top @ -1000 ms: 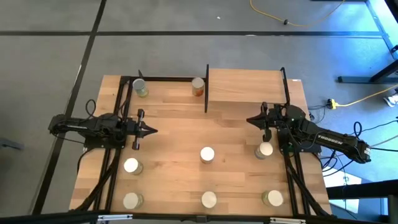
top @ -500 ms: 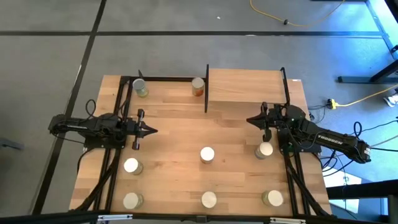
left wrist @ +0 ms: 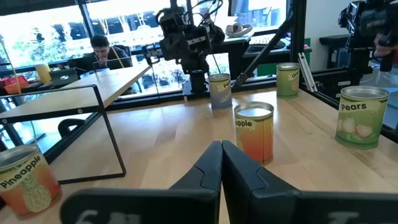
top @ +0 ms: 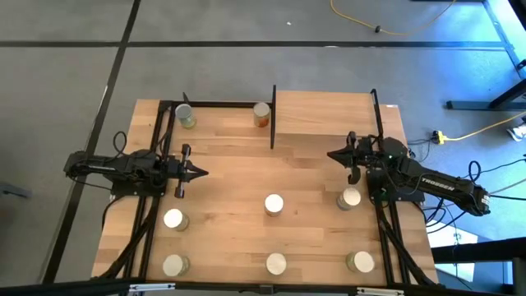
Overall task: Pick and place cans onto a shelf
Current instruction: Put the canned peas on the shelf
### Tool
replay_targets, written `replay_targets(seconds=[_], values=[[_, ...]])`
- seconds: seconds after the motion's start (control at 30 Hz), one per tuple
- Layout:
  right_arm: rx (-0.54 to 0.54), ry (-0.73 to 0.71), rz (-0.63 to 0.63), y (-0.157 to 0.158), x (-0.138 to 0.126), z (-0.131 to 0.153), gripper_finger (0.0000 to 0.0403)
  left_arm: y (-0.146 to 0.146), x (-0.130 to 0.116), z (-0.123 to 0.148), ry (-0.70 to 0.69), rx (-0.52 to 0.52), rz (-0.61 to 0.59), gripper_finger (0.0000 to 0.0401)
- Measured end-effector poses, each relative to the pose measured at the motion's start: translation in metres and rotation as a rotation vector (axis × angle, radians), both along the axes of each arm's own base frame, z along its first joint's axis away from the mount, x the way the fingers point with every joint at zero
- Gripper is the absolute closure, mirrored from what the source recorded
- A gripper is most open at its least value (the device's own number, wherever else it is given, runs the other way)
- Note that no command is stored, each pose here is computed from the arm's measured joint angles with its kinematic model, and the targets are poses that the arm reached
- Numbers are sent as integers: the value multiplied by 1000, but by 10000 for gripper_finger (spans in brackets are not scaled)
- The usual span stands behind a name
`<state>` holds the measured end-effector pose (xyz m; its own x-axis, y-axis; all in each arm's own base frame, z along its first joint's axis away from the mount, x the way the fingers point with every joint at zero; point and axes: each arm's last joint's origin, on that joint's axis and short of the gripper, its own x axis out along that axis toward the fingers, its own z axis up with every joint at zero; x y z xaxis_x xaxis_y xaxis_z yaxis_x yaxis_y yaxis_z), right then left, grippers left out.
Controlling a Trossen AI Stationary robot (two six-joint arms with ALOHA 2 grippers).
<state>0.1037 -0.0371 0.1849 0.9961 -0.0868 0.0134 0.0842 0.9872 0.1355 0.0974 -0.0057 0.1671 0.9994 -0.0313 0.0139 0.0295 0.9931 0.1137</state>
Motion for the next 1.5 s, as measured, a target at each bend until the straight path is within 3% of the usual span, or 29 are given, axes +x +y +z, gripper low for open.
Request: replay_targets(seconds=[0.17, 0.23, 0.3, 0.43, 0.57, 0.73, 0.9, 1.03, 1.3, 1.5], values=[[-29, 117, -39, 1, -6, 28, 400, 0, 0, 0, -1, 5, 2, 401], [15, 211, -59, 4, -12, 42, 400, 2, 0, 2, -22, 61, 67, 401], [41, 269, -91, 6, -18, 61, 401, 5, -1, 8, -78, 46, 167, 401], [12, 209, -105, 7, -21, 93, 401, 8, -6, 27, -106, 8, 276, 401], [101, 354, -156, 7, -26, 117, 401, 10, -13, 49, -18, 25, 306, 401], [181, 575, -217, 4, -22, 144, 402, 11, -16, 86, 91, -53, 362, 401], [249, 610, -234, -3, -7, 182, 402, 12, -11, 132, 185, -221, 409, 401], [284, 677, -236, -6, 0, 206, 401, 11, -5, 164, 351, -244, 417, 401], [366, 933, -40, -4, 15, 212, 399, 5, 0, 201, 686, -372, 341, 401], [518, 1029, 10, -6, 31, 203, 396, 3, -4, 211, 712, -436, 256, 401]])
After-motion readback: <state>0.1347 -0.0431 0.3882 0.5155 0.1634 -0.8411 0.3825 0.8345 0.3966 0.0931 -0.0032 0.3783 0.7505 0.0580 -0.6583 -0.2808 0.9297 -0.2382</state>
